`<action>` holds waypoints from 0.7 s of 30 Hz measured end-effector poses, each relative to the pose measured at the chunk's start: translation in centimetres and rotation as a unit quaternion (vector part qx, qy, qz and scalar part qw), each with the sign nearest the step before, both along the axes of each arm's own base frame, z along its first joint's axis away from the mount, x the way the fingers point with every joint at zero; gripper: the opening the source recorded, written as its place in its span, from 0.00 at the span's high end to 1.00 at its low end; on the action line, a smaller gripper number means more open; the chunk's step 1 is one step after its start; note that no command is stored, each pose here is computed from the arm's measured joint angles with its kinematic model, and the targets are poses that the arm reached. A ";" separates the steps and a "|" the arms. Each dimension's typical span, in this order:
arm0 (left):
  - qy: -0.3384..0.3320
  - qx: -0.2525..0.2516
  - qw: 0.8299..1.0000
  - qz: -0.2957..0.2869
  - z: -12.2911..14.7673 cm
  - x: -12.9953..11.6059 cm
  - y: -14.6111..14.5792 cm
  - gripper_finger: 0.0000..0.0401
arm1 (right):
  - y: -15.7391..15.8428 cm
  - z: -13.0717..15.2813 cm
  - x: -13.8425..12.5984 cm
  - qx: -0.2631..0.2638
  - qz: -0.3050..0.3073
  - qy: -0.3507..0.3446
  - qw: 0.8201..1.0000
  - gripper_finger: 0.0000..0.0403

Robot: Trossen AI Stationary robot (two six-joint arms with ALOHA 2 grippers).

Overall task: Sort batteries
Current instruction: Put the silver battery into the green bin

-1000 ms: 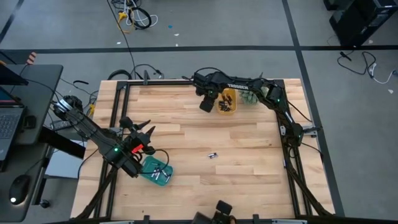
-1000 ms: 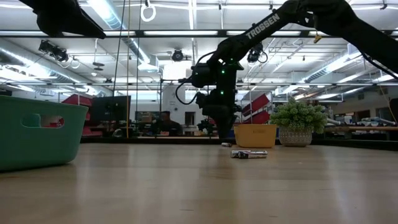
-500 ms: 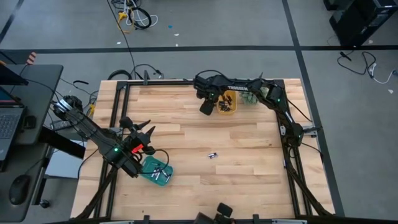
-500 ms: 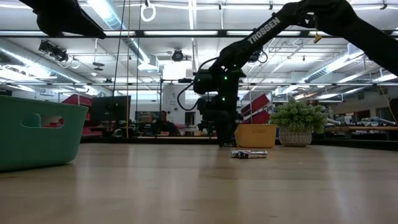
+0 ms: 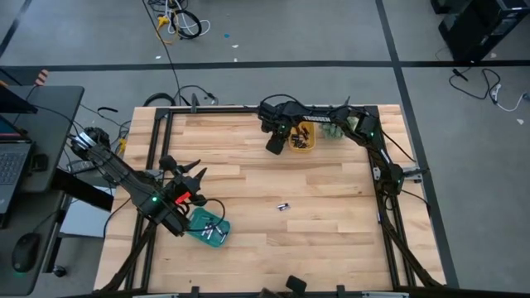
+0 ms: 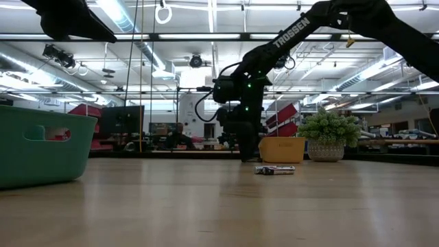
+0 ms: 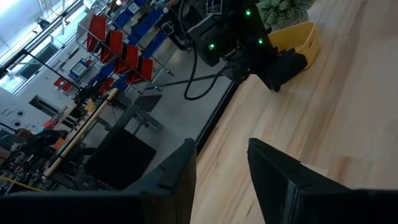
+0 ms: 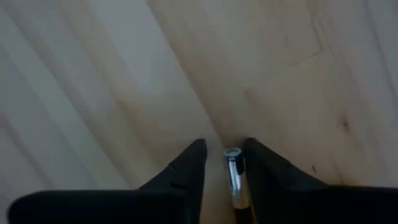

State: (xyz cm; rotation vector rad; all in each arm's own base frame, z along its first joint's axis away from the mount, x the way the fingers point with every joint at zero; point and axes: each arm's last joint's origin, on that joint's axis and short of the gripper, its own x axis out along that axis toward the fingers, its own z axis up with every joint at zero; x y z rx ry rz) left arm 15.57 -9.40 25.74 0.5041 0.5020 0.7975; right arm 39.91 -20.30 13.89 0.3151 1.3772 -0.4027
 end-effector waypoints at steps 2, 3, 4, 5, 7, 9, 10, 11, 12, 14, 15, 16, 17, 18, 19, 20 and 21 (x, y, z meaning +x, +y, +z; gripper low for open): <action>-0.001 -0.001 1.000 0.000 0.0 0.0 0.0 0.65 | 0.1 0.0 0.0 0.002 0.002 0.000 1.000 0.80; -0.002 -0.002 1.000 0.000 0.0 0.0 0.0 0.65 | 0.1 0.0 0.0 0.003 0.002 -0.001 1.000 0.83; -0.003 -0.002 1.000 0.000 0.0 0.0 0.0 0.65 | 0.1 0.0 0.0 0.004 0.004 -0.001 1.000 0.85; -0.003 -0.003 1.000 0.000 0.0 0.1 0.0 0.65 | 0.1 0.0 0.0 0.004 0.007 -0.001 1.000 0.88; -0.006 -0.006 1.000 0.000 0.0 0.1 -0.1 0.65 | 0.1 0.0 0.1 0.002 0.011 -0.002 1.000 0.94; -0.006 -0.006 1.000 0.000 0.0 0.1 -0.1 0.65 | 0.1 0.0 0.1 0.002 0.012 -0.004 1.000 0.97; -0.007 -0.006 1.000 0.000 0.0 0.1 -0.1 0.65 | 0.2 0.0 0.2 0.001 0.013 -0.004 1.000 0.98; -0.008 -0.007 1.000 0.000 0.0 0.1 -0.1 0.65 | 0.2 0.0 0.2 0.001 0.014 -0.005 1.000 0.97; -0.008 -0.007 1.000 0.000 0.0 0.1 -0.1 0.65 | 0.3 0.0 0.2 0.001 0.015 -0.005 1.000 0.97; -0.009 -0.008 1.000 0.000 0.0 0.1 -0.1 0.65 | 0.5 -0.1 0.3 0.001 0.017 -0.005 1.000 0.97; -0.009 -0.008 1.000 0.000 0.0 0.1 -0.1 0.65 | 0.6 -0.1 0.4 0.001 0.019 -0.005 1.000 0.97; -0.011 -0.009 1.000 0.000 0.0 0.2 -0.1 0.65 | 0.8 0.0 0.5 0.002 0.023 -0.007 1.000 0.98; -0.014 -0.012 1.000 0.000 0.0 0.2 -0.2 0.65 | 1.0 0.1 0.6 0.003 0.029 -0.010 1.000 0.98; -0.017 -0.015 1.000 0.000 0.0 0.3 -0.2 0.65 | 1.3 0.2 0.7 0.007 0.036 -0.015 0.999 0.99; -0.020 -0.017 1.000 0.000 -0.1 0.3 -0.2 0.65 | 1.7 0.5 0.9 0.013 0.043 -0.024 0.999 0.99; -0.024 -0.021 1.000 0.000 -0.1 0.4 -0.3 0.65 | 2.1 0.7 1.1 0.021 0.051 -0.034 0.998 0.99; -0.030 -0.026 0.999 0.000 -0.1 0.4 -0.4 0.65 | 2.6 1.0 1.3 0.031 0.061 -0.045 0.997 0.99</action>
